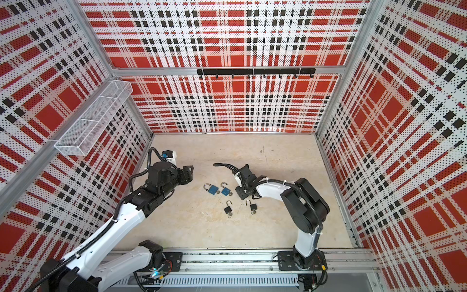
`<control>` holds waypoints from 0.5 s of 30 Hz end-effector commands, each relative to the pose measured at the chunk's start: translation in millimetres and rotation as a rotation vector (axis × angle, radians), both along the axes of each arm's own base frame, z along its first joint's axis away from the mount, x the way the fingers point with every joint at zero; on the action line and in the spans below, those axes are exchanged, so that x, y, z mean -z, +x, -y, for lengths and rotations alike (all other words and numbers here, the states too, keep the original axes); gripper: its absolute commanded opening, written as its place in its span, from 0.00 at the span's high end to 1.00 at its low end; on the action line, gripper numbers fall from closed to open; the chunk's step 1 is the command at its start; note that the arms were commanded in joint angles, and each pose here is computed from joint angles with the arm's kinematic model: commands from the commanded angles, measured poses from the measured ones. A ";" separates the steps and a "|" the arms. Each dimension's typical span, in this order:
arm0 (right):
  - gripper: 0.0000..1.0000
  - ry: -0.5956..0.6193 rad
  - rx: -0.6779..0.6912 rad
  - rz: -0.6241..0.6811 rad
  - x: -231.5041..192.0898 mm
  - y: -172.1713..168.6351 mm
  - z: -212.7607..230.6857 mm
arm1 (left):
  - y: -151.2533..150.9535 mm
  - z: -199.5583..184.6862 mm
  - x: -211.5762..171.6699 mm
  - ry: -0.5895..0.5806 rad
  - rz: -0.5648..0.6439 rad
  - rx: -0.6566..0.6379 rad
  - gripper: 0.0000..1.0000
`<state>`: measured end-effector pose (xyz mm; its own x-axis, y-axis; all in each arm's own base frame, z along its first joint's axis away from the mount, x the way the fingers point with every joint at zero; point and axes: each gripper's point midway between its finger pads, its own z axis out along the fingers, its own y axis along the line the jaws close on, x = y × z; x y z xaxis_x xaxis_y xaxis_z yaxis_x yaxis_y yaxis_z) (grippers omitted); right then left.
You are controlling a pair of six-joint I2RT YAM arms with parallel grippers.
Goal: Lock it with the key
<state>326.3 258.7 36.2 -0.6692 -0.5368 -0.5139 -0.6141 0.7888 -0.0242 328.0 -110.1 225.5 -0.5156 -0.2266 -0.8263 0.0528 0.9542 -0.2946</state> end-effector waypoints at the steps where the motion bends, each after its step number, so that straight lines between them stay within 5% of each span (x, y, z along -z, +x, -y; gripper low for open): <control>1: 0.70 0.084 -0.058 0.068 -43.9 0.3 -13.4 | -0.7 11.5 11.8 -0.036 -0.049 0.044 0.33; 15: 0.71 0.129 -0.133 0.130 -107.9 -29.0 -18.1 | -3.0 100.0 30.7 -0.270 -0.195 0.336 0.44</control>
